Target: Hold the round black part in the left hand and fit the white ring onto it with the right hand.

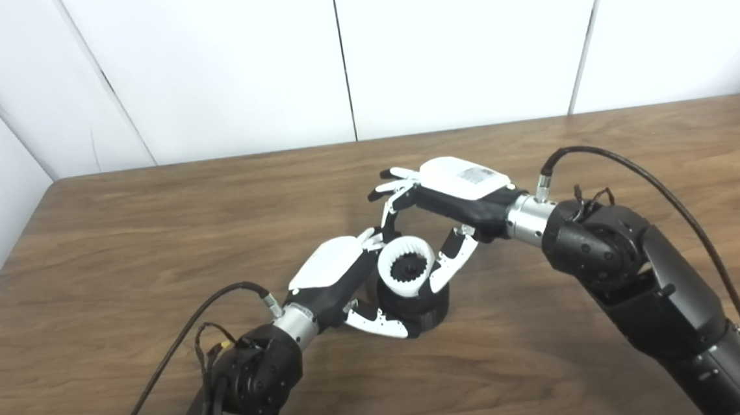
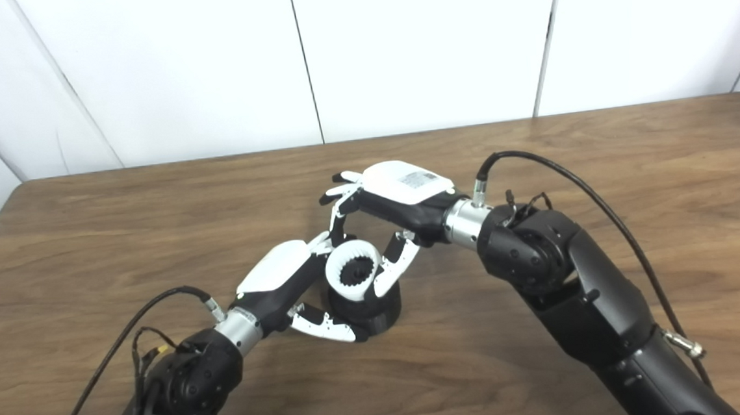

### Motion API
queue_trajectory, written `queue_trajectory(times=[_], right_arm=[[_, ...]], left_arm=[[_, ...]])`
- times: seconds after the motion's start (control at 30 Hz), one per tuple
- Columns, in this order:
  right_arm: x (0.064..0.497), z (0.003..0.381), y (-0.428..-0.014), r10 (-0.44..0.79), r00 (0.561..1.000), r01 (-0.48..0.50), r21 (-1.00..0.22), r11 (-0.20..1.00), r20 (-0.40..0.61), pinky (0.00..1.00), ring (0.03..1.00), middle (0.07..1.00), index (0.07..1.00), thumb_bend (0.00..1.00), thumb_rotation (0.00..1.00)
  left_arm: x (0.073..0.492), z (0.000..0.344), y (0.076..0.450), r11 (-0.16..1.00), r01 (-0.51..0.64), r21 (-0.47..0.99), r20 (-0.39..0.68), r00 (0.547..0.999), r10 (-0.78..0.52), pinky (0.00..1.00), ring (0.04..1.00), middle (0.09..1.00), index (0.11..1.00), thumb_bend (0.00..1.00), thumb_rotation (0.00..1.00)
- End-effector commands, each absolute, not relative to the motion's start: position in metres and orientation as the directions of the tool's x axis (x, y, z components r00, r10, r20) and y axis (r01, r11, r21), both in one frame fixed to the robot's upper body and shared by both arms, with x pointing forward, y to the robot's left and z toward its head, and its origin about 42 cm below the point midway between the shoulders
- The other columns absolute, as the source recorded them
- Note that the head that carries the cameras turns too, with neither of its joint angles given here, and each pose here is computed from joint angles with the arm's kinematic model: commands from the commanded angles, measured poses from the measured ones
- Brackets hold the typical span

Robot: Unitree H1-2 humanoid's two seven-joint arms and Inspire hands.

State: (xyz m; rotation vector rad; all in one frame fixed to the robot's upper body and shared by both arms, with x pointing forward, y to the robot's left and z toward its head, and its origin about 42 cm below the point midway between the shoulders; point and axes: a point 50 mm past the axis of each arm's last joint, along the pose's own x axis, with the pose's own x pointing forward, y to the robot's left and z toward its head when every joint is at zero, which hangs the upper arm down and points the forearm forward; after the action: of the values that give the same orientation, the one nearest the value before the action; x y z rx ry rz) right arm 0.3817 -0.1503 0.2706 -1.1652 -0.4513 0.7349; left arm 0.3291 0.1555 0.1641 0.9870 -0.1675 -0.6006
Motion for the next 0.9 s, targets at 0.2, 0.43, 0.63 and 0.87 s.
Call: queue_trajectory(times=[0.2,0.43,0.63,0.87], right_arm=[[0.388,0.289,-0.159,0.706,0.706,-0.236,-0.923,0.304,0.052,0.87,0.980,0.898,0.586,0.86,0.25],[0.385,0.284,-0.164,0.699,0.714,-0.244,-0.924,0.294,0.034,0.87,0.974,0.901,0.588,0.85,0.25],[0.383,0.281,-0.166,0.699,0.714,-0.245,-0.926,0.286,0.027,0.86,0.979,0.906,0.601,0.85,0.27],[0.380,0.286,-0.168,0.694,0.720,-0.250,-0.926,0.283,0.018,0.87,0.976,0.915,0.696,0.94,0.32]], left_arm=[[0.330,0.164,0.152,0.398,0.430,0.811,-0.149,0.808,-0.570,0.84,1.000,0.952,0.765,0.89,0.31],[0.330,0.167,0.153,0.391,0.428,0.815,-0.152,0.809,-0.568,0.85,1.000,0.954,0.769,0.89,0.30],[0.330,0.169,0.155,0.390,0.430,0.814,-0.158,0.811,-0.564,0.85,1.000,0.957,0.770,0.89,0.30],[0.331,0.169,0.155,0.391,0.424,0.817,-0.157,0.815,-0.558,0.84,0.999,0.951,0.789,0.91,0.32]])
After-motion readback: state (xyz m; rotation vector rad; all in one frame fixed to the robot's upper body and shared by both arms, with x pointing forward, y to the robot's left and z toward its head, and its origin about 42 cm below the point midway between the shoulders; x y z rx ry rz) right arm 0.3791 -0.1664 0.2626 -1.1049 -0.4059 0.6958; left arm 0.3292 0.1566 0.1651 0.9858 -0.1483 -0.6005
